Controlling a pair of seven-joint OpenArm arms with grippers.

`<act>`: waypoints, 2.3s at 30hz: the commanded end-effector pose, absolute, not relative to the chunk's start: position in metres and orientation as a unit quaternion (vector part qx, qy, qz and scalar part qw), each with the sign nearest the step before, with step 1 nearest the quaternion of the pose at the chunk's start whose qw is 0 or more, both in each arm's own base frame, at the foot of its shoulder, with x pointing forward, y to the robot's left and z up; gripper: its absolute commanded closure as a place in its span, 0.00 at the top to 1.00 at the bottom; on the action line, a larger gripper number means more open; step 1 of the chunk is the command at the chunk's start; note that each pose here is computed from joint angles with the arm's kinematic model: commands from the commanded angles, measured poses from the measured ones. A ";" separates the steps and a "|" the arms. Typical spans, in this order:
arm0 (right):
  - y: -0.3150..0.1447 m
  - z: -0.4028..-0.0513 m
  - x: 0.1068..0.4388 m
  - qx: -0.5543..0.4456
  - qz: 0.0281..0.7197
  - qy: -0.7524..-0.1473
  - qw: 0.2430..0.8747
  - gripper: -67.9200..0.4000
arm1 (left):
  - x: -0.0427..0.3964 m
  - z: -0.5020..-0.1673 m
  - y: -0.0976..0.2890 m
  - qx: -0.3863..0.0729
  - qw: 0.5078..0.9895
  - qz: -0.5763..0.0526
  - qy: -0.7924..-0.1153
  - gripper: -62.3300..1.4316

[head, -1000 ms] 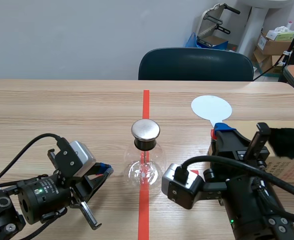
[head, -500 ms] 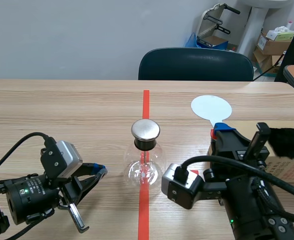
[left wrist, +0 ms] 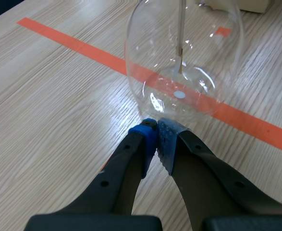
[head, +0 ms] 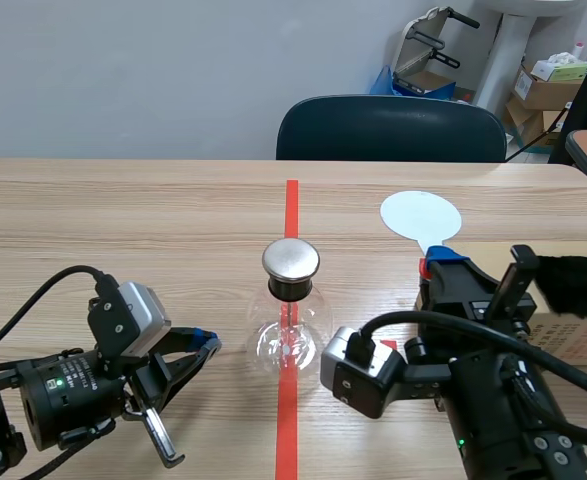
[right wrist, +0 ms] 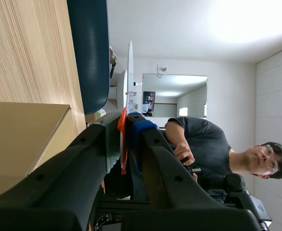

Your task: Do the electroscope experiment

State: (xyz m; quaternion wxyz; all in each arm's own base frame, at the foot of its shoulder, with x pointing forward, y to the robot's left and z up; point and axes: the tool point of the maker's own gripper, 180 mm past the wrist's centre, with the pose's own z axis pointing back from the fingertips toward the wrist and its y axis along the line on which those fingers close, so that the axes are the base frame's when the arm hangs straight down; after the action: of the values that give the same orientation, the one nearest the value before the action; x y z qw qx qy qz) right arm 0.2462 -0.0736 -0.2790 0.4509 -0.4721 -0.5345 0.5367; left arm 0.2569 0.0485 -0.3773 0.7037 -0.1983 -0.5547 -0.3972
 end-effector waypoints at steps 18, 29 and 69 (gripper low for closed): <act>-0.076 -0.272 0.250 -0.482 0.527 -0.539 0.447 0.02 | 0.259 -0.369 0.042 -0.206 0.694 -0.392 -0.567 0.06; -0.077 -0.272 0.250 -0.483 0.526 -0.538 0.448 0.02 | 0.259 -0.368 0.042 -0.206 0.694 -0.392 -0.568 0.06; -0.079 -0.272 0.250 -0.487 0.522 -0.535 0.452 0.02 | 0.259 -0.370 0.042 -0.205 0.696 -0.393 -0.565 0.06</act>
State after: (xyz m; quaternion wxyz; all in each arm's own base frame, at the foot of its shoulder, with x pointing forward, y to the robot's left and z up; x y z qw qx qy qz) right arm 0.2469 -0.0783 -0.2789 0.4576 -0.4790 -0.5286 0.5308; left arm 0.2568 0.0480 -0.3783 0.7054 -0.1977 -0.5526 -0.3975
